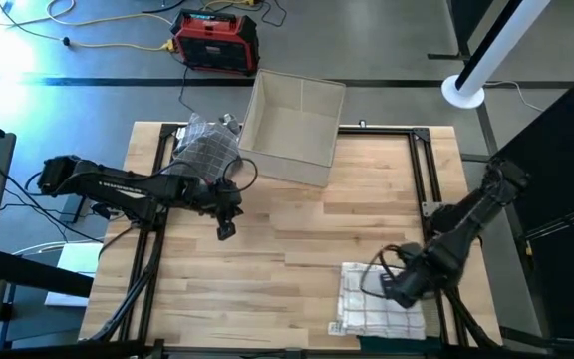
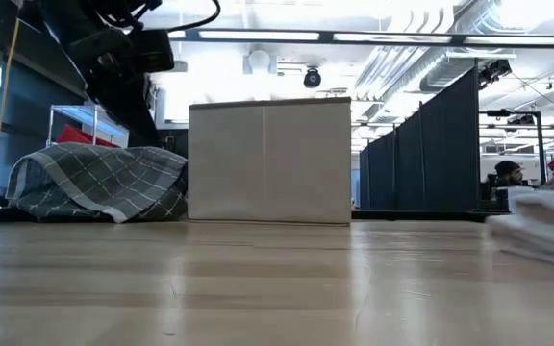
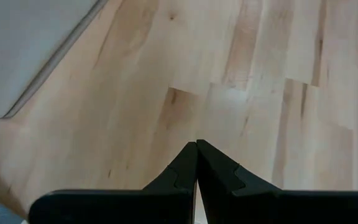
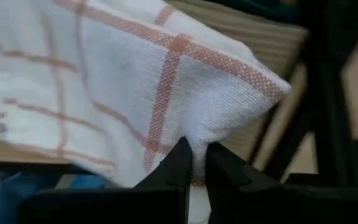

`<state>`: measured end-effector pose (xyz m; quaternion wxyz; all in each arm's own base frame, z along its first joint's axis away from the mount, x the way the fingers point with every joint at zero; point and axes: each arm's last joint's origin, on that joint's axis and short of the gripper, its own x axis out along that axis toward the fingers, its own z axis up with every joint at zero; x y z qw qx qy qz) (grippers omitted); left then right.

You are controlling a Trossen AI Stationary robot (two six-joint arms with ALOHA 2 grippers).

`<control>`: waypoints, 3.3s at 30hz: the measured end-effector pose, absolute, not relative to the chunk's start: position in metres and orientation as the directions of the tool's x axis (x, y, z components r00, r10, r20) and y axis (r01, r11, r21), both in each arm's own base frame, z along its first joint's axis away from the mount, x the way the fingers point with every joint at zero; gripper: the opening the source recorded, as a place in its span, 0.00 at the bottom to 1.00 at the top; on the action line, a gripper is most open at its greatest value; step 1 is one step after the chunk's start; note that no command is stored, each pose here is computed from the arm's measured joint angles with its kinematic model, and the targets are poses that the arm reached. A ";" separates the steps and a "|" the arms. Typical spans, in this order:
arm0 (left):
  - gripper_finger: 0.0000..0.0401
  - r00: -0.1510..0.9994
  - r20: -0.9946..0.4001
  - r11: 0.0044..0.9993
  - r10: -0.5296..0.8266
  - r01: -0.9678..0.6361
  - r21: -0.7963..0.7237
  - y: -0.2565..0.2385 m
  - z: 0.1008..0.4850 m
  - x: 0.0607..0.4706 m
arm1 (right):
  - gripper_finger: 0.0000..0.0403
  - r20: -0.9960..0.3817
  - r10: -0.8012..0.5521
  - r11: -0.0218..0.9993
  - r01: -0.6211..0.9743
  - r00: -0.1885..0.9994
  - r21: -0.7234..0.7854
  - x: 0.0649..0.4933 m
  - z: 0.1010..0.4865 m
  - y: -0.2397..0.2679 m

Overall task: Fold towel
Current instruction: Stack the white patterned towel on top of the brown towel, then fold the gray patterned towel

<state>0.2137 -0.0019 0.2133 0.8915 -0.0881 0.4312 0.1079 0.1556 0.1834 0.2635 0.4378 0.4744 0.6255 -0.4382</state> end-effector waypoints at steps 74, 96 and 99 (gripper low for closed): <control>0.00 0.620 -0.674 0.774 0.401 -0.623 -0.112 0.063 0.374 0.202 | 0.00 -0.747 -0.137 0.918 0.366 0.651 0.151 0.212 0.349 -0.007; 0.46 0.002 -0.987 0.754 0.163 -0.645 0.123 0.215 0.288 0.157 | 0.00 -0.768 -0.236 0.873 0.477 0.596 0.103 0.209 0.345 -0.034; 0.51 -0.042 -0.993 0.768 0.114 -0.630 0.114 0.228 0.274 0.156 | 0.00 -0.772 -0.235 0.864 0.491 0.591 0.113 0.209 0.345 -0.034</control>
